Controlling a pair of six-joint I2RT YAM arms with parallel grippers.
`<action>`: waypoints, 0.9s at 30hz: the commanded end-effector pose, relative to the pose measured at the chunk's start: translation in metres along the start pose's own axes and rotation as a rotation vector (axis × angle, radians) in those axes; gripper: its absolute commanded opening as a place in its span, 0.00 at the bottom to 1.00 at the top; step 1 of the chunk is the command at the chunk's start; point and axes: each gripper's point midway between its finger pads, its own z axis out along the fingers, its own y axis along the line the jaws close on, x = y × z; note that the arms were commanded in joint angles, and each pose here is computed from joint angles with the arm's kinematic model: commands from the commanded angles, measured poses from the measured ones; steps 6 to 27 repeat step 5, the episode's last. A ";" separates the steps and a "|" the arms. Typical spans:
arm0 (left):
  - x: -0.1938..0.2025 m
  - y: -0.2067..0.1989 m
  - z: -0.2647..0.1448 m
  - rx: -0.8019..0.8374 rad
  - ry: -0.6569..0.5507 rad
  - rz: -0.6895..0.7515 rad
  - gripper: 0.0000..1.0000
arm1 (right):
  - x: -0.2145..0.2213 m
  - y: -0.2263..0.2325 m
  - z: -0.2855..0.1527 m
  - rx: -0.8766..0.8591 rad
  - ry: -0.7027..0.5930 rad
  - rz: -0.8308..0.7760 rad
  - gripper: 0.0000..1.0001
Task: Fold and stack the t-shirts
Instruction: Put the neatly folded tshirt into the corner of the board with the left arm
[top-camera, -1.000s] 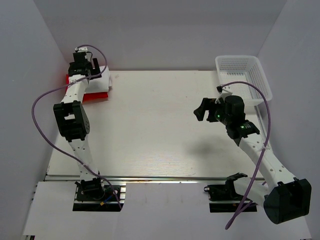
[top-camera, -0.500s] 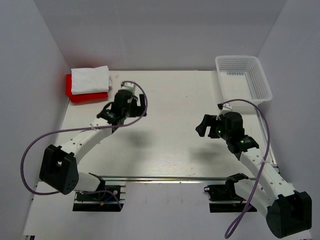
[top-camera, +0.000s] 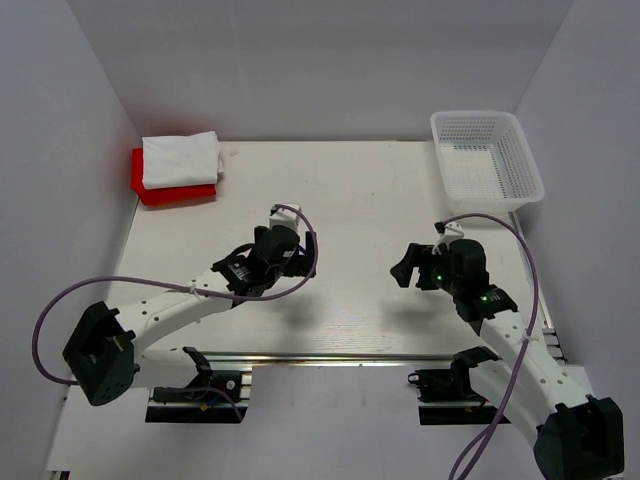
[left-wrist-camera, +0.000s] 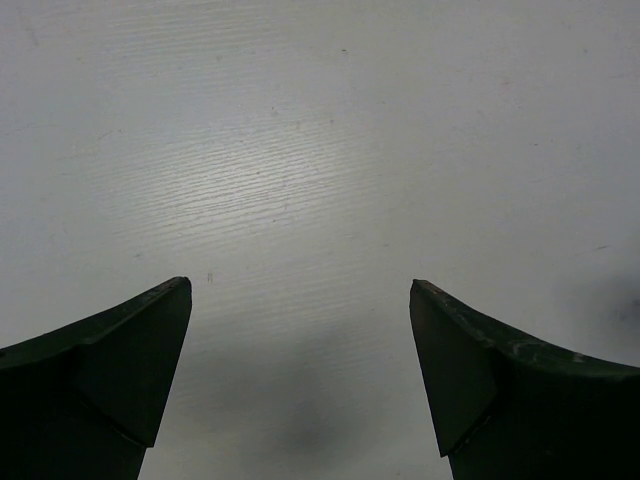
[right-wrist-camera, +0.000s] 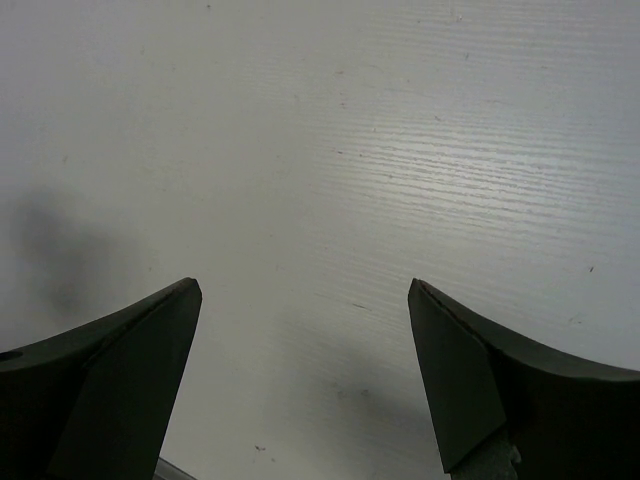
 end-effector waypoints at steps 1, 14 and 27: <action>-0.008 -0.003 -0.005 -0.017 -0.052 -0.005 1.00 | -0.011 0.007 -0.001 -0.042 -0.060 -0.010 0.90; -0.017 -0.016 -0.012 0.024 -0.094 0.009 1.00 | -0.013 0.009 -0.005 -0.056 -0.100 -0.017 0.90; -0.017 -0.016 -0.012 0.024 -0.094 0.009 1.00 | -0.013 0.009 -0.005 -0.056 -0.100 -0.017 0.90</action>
